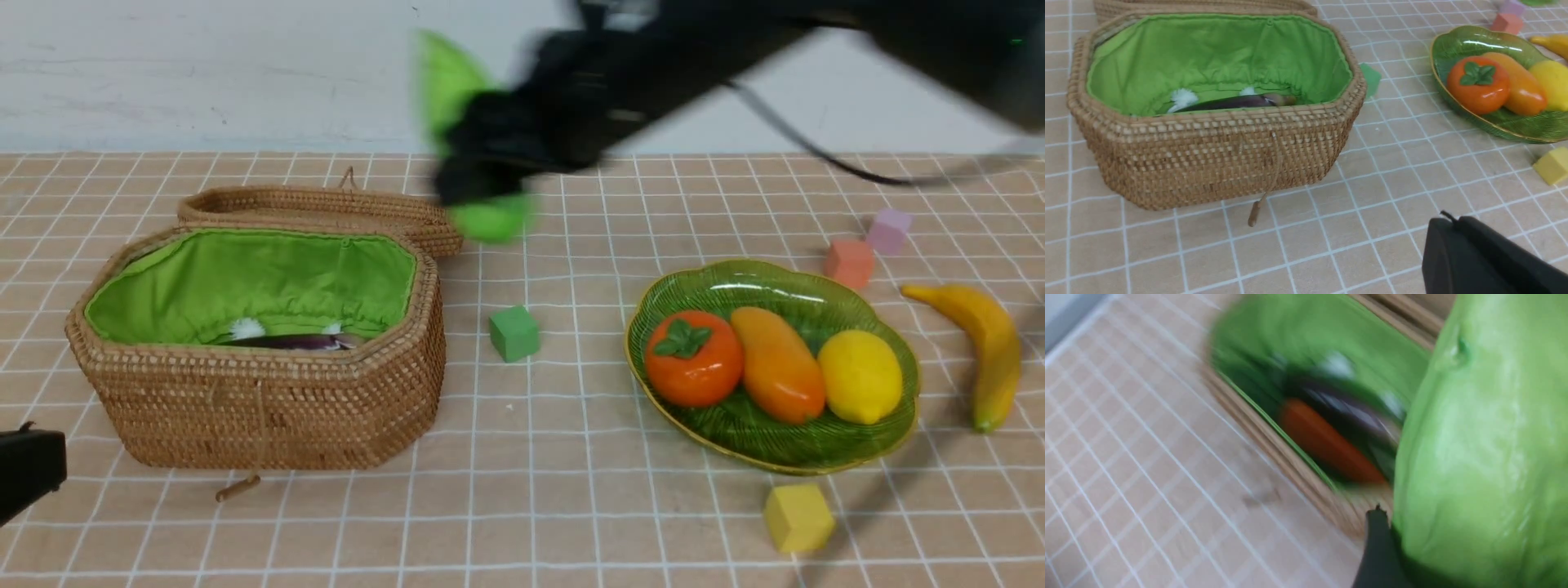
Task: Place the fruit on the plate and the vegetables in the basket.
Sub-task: Take a chayote with your right arm and place it on the basket on the left, then use the right arm to grab a banana and put it into the right plate
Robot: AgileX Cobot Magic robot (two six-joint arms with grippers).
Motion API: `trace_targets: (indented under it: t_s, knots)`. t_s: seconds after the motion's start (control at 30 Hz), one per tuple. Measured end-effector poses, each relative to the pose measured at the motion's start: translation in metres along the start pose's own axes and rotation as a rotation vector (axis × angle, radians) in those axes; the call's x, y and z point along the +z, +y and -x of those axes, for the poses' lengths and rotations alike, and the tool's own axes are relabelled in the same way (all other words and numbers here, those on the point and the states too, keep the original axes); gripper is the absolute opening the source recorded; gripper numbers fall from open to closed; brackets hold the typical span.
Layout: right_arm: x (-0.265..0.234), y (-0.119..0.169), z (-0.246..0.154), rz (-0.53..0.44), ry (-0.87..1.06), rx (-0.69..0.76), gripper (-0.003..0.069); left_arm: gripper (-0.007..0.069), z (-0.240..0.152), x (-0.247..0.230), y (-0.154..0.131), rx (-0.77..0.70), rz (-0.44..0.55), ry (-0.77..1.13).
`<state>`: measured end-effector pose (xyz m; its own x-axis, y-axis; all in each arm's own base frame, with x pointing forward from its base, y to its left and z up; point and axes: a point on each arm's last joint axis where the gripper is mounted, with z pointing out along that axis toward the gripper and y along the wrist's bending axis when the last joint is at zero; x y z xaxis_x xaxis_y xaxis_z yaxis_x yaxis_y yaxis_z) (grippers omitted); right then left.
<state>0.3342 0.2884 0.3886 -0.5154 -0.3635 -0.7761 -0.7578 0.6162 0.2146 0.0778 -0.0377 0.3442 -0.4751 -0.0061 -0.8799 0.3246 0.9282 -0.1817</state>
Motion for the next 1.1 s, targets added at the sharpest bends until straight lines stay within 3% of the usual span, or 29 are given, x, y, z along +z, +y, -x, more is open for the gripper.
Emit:
trace_targets:
  t_s: [0.2, 0.27, 0.43, 0.53, 0.6, 0.7, 0.73, 0.77, 0.87, 0.93, 1.0, 1.03, 1.07, 1.1]
  knots:
    - [0.077, 0.020, 0.018, 0.064, -0.054, -0.226, 0.0446, -0.0013, 0.000, 0.000, 0.000, -0.003, 0.004, 0.000]
    - [0.107, 0.017, 0.014, 0.056, -0.062, -0.292, 0.0492, -0.0013, 0.000, 0.000, 0.000, -0.004, 0.004, 0.000]
    - [0.116, 0.012, 0.008, 0.041, -0.024, -0.320, 0.0665, -0.0013, 0.001, 0.000, -0.001, -0.003, -0.014, -0.006]
    - [0.098, 0.016, 0.012, 0.027, 0.020, -0.336, 0.0665, -0.0013, 0.002, 0.000, -0.003, 0.025, -0.037, -0.027]
    - [0.078, 0.019, 0.017, -0.005, 0.045, -0.336, 0.0639, -0.0013, 0.004, 0.000, -0.005, 0.047, -0.051, -0.043]
    - [0.023, 0.020, 0.028, -0.142, 0.108, -0.292, 0.0510, -0.0013, 0.009, -0.001, -0.010, 0.124, -0.105, -0.104]
    - [0.002, 0.019, 0.033, -0.217, 0.099, -0.293, 0.0429, -0.0013, 0.010, -0.001, -0.012, 0.152, -0.123, -0.121]
    - [-0.002, 0.018, 0.034, -0.230, 0.100, -0.285, 0.0429, -0.0013, 0.011, -0.002, -0.013, 0.157, -0.130, -0.128]
    - [-0.055, 0.003, 0.043, -0.419, 0.050, -0.216, 0.0208, -0.0013, 0.013, -0.003, -0.019, 0.220, -0.199, -0.170]
    - [-0.086, -0.018, 0.036, -0.517, 0.052, -0.095, 0.0084, -0.0013, 0.014, -0.004, -0.024, 0.256, -0.243, -0.194]
    - [-0.098, -0.030, 0.030, -0.554, 0.064, -0.035, 0.0051, -0.0013, 0.014, -0.005, -0.025, 0.274, -0.259, -0.198]
    - [-0.117, -0.055, 0.014, -0.616, 0.092, 0.084, 0.0025, -0.0013, 0.014, -0.005, -0.027, 0.311, -0.281, -0.199]
    - [-0.121, -0.062, 0.009, -0.633, 0.104, 0.108, 0.0024, -0.0013, 0.014, -0.005, -0.028, 0.315, -0.283, -0.200]
    - [-0.140, -0.100, -0.018, -0.719, 0.157, 0.262, 0.0033, -0.0013, 0.012, -0.006, -0.030, 0.352, -0.305, -0.195]
